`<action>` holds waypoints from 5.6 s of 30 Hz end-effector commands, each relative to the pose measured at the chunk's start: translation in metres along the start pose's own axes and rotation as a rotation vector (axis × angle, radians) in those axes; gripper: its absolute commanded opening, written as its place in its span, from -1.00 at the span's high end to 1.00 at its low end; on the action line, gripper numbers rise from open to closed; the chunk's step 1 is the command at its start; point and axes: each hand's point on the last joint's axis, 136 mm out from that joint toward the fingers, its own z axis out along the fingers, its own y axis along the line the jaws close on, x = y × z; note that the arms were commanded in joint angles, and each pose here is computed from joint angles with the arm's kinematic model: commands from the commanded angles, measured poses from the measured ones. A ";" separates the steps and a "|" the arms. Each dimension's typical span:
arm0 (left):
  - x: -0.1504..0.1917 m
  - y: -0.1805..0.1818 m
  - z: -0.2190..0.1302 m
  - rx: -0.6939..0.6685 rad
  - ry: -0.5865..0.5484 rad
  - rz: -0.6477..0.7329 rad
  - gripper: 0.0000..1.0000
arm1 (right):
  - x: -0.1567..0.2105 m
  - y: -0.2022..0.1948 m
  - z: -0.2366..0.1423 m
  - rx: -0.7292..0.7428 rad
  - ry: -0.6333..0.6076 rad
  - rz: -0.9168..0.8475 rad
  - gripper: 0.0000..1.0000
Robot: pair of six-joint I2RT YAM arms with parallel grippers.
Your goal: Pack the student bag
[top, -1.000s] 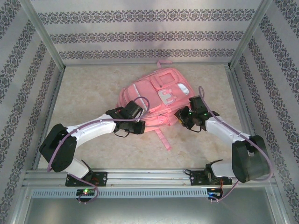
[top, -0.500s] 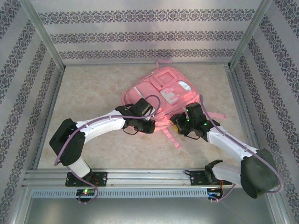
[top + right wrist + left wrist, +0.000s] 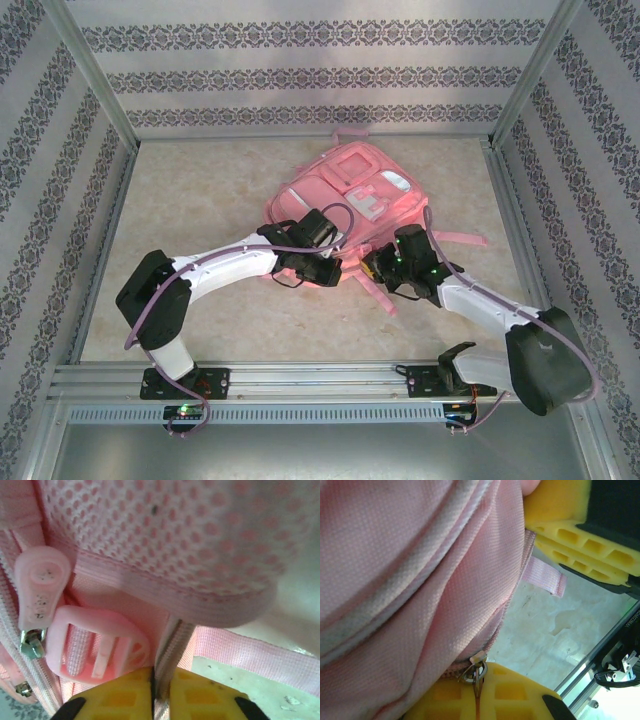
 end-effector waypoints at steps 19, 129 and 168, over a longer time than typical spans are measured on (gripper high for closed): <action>0.008 0.039 -0.028 -0.099 -0.050 -0.013 1.00 | -0.046 -0.026 -0.014 0.119 -0.103 -0.086 1.00; -0.001 -0.017 -0.012 -0.011 -0.020 0.118 1.00 | -0.008 -0.003 -0.031 0.074 -0.010 -0.008 1.00; 0.016 -0.023 -0.008 0.071 0.010 0.153 1.00 | -0.052 0.054 -0.015 0.181 -0.009 -0.400 0.64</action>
